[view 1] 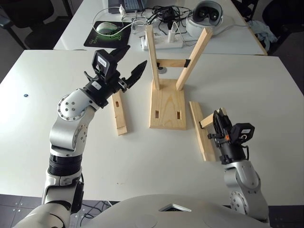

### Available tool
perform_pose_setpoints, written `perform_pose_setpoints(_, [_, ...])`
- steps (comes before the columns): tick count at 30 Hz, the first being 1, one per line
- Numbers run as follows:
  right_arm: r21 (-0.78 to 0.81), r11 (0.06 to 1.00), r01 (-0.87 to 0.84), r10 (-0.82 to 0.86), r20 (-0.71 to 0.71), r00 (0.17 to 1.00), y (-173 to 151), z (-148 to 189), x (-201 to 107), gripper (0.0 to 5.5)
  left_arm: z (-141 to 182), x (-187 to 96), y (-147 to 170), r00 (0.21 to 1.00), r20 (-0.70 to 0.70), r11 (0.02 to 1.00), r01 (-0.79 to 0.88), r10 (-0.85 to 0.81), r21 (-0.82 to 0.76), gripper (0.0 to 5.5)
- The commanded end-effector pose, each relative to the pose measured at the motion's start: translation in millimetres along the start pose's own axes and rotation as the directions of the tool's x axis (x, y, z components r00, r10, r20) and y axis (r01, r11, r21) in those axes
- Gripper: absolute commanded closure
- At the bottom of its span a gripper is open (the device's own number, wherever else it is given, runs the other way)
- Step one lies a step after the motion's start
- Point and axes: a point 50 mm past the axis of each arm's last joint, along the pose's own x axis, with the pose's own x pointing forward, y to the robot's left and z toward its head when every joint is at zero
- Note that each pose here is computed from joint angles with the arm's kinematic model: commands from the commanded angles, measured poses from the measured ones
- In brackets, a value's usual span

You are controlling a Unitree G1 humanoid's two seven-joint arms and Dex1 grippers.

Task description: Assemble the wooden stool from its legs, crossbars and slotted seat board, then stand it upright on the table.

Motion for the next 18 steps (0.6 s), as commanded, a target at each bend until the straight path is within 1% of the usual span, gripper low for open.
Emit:
perform_pose_setpoints(1, [-0.030,0.999,0.009,-0.016,-0.259,0.966,2,-41,-15,5.09,2,3,0,1.000,-0.004,1.000,0.022,-0.022,0.009,2.30])
perform_pose_setpoints(3, [-0.049,0.999,-0.016,0.004,-0.226,0.974,6,-30,-2,5.09,3,3,0,1.000,0.000,1.000,0.016,-0.016,0.012,2.30])
perform_pose_setpoints(5, [-0.056,0.998,-0.020,0.008,-0.218,0.976,8,-27,2,5.09,4,4,0,1.000,0.001,1.000,0.014,-0.014,0.012,2.30])
perform_pose_setpoints(6, [-0.055,0.998,-0.025,0.013,-0.215,0.977,9,-21,9,5.09,4,3,0,1.000,0.004,1.000,0.007,-0.007,0.015,2.30])
perform_pose_setpoints(9, [-0.066,0.996,-0.058,0.040,-0.248,0.968,11,-13,23,5.09,6,0,2,1.000,0.009,0.999,-0.023,0.023,0.022,2.30])
perform_pose_setpoints(13, [-0.074,0.995,-0.062,0.035,-0.324,0.945,5,-28,14,5.09,6,-1,1,0.999,0.008,0.999,-0.032,0.032,0.022,2.30])
perform_pose_setpoints(18, [-0.071,0.994,-0.085,0.054,-0.363,0.930,6,-40,9,5.09,5,-2,2,0.999,0.005,0.999,-0.041,0.041,0.023,2.30])
